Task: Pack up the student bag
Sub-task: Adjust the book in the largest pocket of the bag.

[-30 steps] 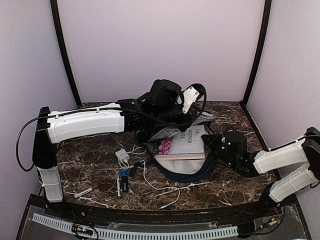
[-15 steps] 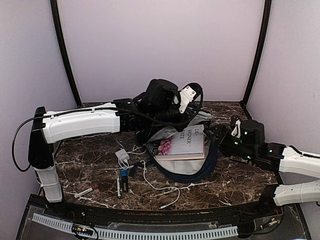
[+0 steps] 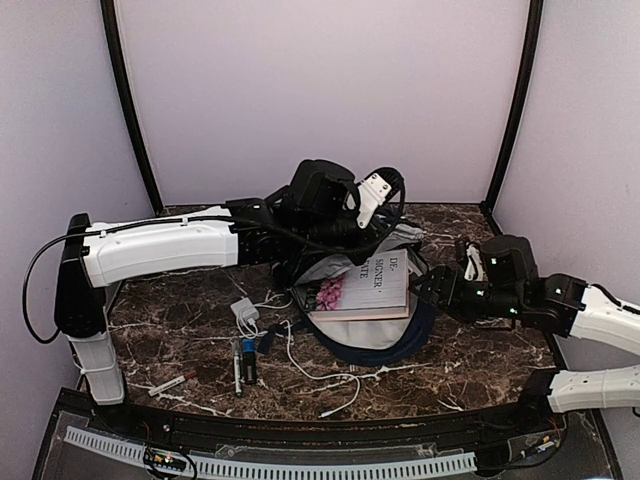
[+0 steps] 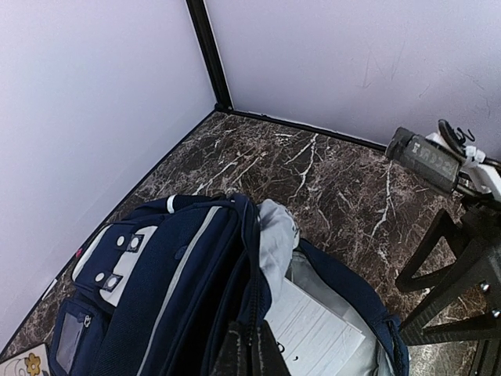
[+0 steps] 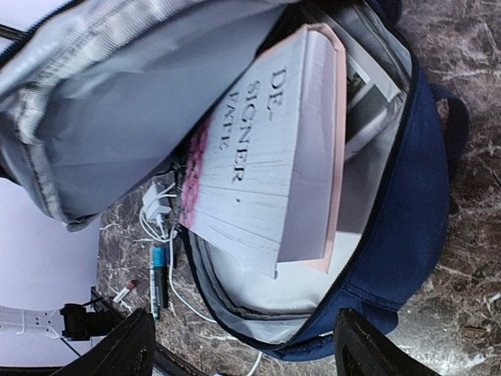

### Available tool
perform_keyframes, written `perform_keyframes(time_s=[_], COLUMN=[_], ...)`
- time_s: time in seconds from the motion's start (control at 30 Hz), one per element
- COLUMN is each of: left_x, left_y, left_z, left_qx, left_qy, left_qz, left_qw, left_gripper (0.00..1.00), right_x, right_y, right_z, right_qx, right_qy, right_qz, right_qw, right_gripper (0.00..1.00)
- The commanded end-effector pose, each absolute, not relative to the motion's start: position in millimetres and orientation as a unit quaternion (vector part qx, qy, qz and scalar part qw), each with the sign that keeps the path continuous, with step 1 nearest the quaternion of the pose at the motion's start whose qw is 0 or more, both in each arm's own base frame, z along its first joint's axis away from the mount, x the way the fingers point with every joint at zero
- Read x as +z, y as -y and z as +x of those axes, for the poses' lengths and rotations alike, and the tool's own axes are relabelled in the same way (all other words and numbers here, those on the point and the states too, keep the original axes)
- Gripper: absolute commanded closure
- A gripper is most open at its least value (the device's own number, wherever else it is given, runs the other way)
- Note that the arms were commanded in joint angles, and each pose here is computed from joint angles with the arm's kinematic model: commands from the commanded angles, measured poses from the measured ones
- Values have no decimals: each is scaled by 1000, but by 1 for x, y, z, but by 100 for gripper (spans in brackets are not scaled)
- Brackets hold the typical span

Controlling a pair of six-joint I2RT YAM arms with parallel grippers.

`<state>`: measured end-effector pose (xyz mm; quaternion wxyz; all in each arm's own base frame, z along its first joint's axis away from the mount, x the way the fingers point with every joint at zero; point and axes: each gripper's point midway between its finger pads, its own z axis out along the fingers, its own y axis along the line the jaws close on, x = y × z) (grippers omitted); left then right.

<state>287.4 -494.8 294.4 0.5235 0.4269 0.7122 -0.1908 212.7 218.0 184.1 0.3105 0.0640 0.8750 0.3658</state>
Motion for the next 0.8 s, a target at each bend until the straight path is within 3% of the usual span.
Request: perform_keyframes(time_s=[0.0, 0.37, 0.77], left_x=[375, 367, 368], left_y=[484, 487, 491], left_z=[273, 272, 267], left_qx=[-246, -247, -255], left_qy=[-664, -664, -653], left_qz=[391, 397, 412], left_qw=[588, 584, 582], left_gripper=[100, 100, 100], right_x=[175, 140, 141], right_y=[-219, -225, -259], right_z=[210, 210, 235], right_qx=[335, 313, 390], right_qy=[-894, -910, -871], right_qz=[39, 19, 39], right_qw=[296, 270, 297], right_gripper=[23, 31, 39])
